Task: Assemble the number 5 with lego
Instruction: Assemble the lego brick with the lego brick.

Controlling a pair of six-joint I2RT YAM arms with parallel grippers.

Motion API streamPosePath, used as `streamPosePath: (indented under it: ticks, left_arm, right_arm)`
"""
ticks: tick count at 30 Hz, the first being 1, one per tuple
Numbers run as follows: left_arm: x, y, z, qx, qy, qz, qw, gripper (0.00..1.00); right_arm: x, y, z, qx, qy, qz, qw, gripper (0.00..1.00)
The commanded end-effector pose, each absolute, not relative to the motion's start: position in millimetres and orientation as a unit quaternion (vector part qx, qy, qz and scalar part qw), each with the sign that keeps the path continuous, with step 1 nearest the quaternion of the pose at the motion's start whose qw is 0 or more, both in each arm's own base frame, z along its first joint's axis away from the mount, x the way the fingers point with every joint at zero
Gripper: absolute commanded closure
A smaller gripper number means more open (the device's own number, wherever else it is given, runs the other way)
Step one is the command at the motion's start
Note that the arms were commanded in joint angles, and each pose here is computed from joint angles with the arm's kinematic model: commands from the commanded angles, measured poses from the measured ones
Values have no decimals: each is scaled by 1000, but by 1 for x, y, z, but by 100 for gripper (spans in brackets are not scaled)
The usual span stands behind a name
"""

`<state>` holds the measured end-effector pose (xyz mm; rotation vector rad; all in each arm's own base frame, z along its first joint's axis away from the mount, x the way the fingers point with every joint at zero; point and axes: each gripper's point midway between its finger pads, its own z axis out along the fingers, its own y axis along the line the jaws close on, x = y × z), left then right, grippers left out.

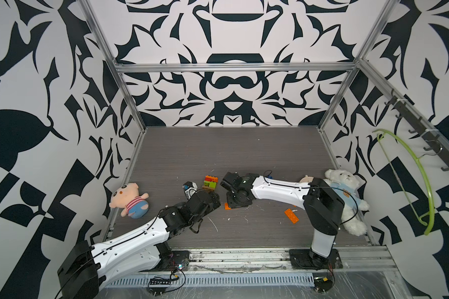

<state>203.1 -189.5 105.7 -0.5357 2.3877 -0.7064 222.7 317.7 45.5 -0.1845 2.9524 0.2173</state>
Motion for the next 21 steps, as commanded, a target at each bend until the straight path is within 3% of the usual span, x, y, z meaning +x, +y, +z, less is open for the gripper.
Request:
streamPosePath:
  ticks: [1, 21]
  left_arm:
    - [200, -179, 96, -204, 901, -248, 292, 1]
    - [198, -180, 91, -207, 902, -250, 285, 1]
  right_arm:
    - [228, 320, 57, -49, 991, 70, 102, 65]
    - [223, 316, 42, -23, 996, 42, 78, 68]
